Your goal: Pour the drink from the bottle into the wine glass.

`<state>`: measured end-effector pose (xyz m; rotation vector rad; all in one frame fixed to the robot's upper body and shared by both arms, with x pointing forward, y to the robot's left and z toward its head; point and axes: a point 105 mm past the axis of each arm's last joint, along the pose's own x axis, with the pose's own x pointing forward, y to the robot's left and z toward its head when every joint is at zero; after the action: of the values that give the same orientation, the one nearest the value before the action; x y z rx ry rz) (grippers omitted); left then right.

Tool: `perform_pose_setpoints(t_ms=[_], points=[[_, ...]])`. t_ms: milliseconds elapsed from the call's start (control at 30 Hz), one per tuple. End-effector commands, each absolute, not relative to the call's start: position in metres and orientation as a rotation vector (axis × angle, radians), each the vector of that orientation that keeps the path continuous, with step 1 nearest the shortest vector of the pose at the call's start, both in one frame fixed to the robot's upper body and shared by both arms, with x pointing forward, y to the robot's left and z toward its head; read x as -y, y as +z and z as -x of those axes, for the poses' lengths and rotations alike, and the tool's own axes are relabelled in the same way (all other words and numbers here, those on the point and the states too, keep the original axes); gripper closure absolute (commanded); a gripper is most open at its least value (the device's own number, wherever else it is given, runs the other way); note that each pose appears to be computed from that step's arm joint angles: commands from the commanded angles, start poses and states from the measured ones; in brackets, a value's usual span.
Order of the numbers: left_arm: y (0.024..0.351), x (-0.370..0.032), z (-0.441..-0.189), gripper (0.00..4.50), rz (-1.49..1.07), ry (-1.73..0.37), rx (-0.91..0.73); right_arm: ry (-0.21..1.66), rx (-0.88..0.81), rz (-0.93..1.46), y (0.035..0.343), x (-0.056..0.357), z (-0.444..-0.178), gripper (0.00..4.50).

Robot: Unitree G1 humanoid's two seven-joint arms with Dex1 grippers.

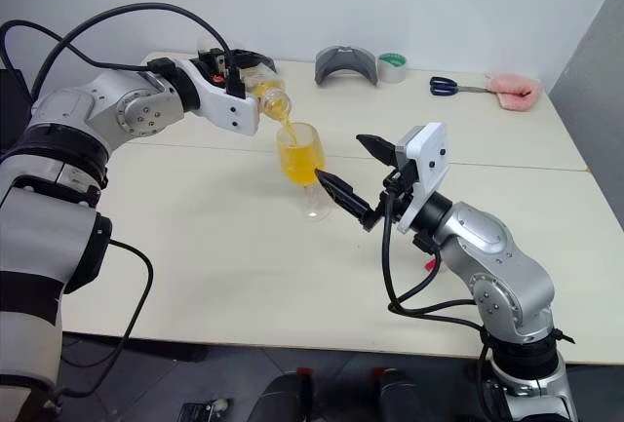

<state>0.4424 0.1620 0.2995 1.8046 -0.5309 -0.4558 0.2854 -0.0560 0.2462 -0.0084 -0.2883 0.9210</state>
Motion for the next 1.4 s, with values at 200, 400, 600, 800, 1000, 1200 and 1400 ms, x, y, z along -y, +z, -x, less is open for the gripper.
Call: perform_pose_setpoints(t_ms=[200,400,600,800,1000,1200,1400], points=[[0.325,-0.161,-0.439,2.89,-1.771,-0.396,0.584,0.936,0.34,0.028,0.256,0.055,-0.278,0.0],[0.33,-0.154,-0.436,2.89,-1.602,-0.42,0.604,0.928,0.345,0.033,0.258,0.056,-0.28,0.0],[0.342,-0.147,-0.427,2.89,-1.498,-0.455,0.664,0.94,0.355,0.04,0.262,0.054,-0.279,0.0],[0.35,-0.149,-0.423,2.89,-1.309,-0.479,0.651,0.964,0.354,0.033,0.264,0.052,-0.28,0.0],[0.355,-0.172,-0.426,2.89,-0.759,-0.376,0.561,1.018,0.356,0.061,0.268,0.051,-0.274,0.0],[0.297,-0.256,-0.423,2.89,-0.255,-0.021,0.334,1.208,0.221,0.1,0.235,0.062,-0.24,0.0],[0.226,-0.291,-0.412,2.89,-0.091,0.057,0.179,1.254,0.11,0.106,0.197,0.078,-0.234,0.0]])
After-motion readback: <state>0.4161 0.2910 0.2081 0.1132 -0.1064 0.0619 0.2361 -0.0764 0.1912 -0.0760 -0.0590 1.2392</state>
